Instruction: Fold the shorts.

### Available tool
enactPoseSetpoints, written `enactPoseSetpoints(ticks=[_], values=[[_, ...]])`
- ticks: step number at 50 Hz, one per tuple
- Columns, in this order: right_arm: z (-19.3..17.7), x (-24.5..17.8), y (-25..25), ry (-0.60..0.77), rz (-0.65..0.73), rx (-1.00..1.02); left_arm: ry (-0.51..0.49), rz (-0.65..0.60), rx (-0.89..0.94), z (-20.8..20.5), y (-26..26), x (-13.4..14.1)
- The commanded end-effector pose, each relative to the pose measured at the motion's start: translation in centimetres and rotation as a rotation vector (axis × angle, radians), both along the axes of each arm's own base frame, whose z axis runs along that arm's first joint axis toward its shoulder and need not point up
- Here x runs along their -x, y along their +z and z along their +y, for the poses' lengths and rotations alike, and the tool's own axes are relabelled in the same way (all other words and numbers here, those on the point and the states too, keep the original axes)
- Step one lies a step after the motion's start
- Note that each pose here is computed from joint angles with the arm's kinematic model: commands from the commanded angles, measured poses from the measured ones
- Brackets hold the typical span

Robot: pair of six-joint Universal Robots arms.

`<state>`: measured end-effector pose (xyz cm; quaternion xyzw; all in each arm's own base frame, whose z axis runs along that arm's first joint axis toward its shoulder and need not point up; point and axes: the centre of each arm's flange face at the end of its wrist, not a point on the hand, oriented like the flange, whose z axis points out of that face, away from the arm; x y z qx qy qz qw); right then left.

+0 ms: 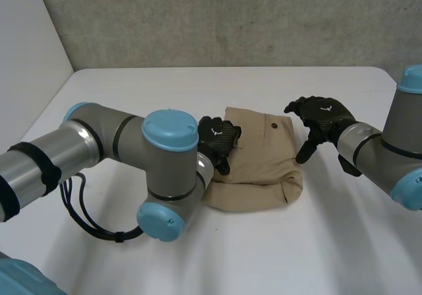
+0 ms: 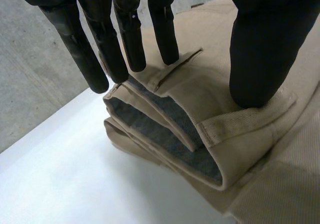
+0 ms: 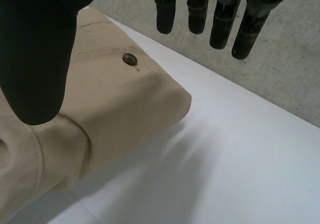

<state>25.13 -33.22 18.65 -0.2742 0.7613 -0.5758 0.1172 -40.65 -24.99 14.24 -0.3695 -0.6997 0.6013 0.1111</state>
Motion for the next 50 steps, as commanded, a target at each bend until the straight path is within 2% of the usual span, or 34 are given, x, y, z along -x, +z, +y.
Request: enactPoseSetpoints(ticks=[1, 16, 24, 35, 40, 45, 50], values=[[0.0, 0.0, 0.1, 0.000, -0.001, 0.001, 0.044, -0.059, 0.015, 0.1, -0.2, -0.6], [0.0, 0.0, 0.8, 0.002, -0.008, 0.018, 0.046, -0.165, 0.035, 0.7, -1.3, -1.4], [0.7, -0.1, 1.8, 0.020, -0.002, -0.025, 0.062, -0.160, 0.048, 2.7, 1.6, -3.2], [2.9, -2.4, 3.2, 0.131, 0.007, -0.100, 0.020, -0.188, 0.025, 6.5, 1.7, -4.4], [3.9, -3.3, 3.4, 0.168, 0.021, -0.085, 0.053, -0.204, 0.024, 6.4, 1.3, -4.6], [4.0, -3.7, 2.6, 0.191, 0.057, -0.072, 0.095, -0.204, 0.047, 5.9, 1.3, -4.8], [3.0, -4.0, 0.1, 0.199, 0.084, -0.079, 0.095, -0.217, 0.038, 6.2, 1.0, -5.1]])
